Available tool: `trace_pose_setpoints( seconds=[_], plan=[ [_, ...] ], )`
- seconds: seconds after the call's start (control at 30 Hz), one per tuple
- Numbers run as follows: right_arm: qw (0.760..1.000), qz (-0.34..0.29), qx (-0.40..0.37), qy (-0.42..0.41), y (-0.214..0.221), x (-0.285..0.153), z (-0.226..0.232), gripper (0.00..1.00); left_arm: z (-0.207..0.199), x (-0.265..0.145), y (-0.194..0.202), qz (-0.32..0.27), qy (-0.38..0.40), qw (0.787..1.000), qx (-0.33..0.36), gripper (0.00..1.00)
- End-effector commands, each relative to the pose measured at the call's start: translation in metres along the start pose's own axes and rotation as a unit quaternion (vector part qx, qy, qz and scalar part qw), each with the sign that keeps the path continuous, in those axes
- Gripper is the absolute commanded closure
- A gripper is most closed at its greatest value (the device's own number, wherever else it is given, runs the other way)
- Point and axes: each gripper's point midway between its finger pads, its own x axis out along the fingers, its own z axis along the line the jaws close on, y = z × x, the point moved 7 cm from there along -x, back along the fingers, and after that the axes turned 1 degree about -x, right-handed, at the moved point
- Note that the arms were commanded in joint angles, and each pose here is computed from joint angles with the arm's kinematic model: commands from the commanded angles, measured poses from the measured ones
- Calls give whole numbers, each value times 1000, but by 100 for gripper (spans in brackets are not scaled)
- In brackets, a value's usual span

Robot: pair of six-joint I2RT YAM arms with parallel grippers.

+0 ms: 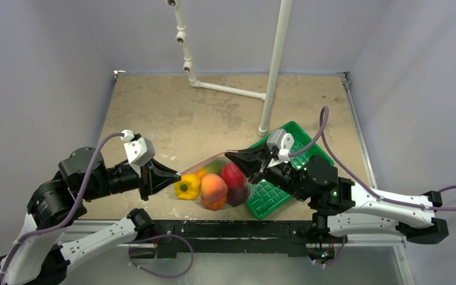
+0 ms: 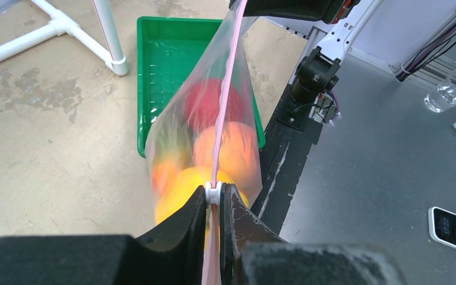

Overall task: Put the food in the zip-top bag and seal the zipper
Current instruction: Zip the zipper food storage bag at the center of the board.

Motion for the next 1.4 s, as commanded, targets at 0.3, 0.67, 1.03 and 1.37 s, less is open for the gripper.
trace_pose_setpoints(
  seconds=[0.3, 0.67, 1.03, 1.37],
  plan=[
    [996, 27, 16, -81, 19, 22, 25, 74, -1, -22, 1, 10, -23, 1000, 1, 100],
    [993, 43, -36, -103, 3, 16, 23, 28, -2, -15, 11, 32, -3, 999, 1, 100],
    [961, 94, -140, -219, 19, 49, 49, 20, -5, -2, 19, 61, 32, 998, -1, 100],
    [935, 126, -169, -284, 49, 68, 65, 22, -5, 2, 23, 62, 45, 997, -1, 100]
  ],
)
